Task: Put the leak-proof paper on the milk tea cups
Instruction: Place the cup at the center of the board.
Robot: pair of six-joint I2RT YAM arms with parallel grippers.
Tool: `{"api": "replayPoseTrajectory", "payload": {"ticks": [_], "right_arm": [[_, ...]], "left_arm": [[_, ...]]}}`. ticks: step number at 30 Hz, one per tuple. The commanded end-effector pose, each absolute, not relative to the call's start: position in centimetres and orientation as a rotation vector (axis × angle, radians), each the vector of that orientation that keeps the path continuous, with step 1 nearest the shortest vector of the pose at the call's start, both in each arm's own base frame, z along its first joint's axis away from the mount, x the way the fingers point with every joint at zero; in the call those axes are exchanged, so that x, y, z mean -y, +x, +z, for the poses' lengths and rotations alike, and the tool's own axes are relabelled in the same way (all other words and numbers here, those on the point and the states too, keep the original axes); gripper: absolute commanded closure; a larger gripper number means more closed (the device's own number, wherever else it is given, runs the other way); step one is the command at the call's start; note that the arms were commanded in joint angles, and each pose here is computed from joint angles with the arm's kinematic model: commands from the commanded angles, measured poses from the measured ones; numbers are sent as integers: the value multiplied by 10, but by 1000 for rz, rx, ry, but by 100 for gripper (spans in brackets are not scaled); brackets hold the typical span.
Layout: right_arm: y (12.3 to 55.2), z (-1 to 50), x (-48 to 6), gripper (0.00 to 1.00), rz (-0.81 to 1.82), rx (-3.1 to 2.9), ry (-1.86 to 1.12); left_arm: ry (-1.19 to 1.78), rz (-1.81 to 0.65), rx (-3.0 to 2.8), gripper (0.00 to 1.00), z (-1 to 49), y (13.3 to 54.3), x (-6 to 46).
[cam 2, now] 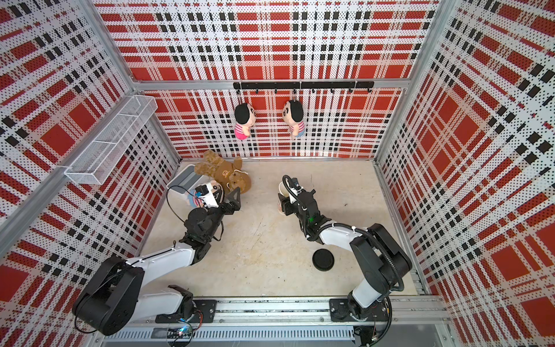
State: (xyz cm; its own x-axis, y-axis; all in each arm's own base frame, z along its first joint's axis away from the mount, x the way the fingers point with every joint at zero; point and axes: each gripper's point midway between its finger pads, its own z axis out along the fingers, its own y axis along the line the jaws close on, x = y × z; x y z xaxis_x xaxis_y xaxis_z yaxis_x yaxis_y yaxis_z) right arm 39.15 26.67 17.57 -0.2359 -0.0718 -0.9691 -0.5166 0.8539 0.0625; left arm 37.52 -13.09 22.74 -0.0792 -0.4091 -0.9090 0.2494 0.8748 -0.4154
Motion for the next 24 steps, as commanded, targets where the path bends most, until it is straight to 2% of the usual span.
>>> {"api": "replayPoseTrajectory", "payload": {"ticks": [1,14,17,24], "right_arm": [[371,198,-296,38,557,-1665,-575],[330,168,-343,26,681,-1705,-872],[327,163,-349,10,684,-1711,-900],[326,156,-351,0,678,-1743,-939]], "left_arm": [[-119,-584,-1521,2,242,379,134],[-126,-610,-1533,2,238,381,135],[-130,-607,-1534,2,238,381,132],[-128,-610,-1536,2,237,381,130]]}}
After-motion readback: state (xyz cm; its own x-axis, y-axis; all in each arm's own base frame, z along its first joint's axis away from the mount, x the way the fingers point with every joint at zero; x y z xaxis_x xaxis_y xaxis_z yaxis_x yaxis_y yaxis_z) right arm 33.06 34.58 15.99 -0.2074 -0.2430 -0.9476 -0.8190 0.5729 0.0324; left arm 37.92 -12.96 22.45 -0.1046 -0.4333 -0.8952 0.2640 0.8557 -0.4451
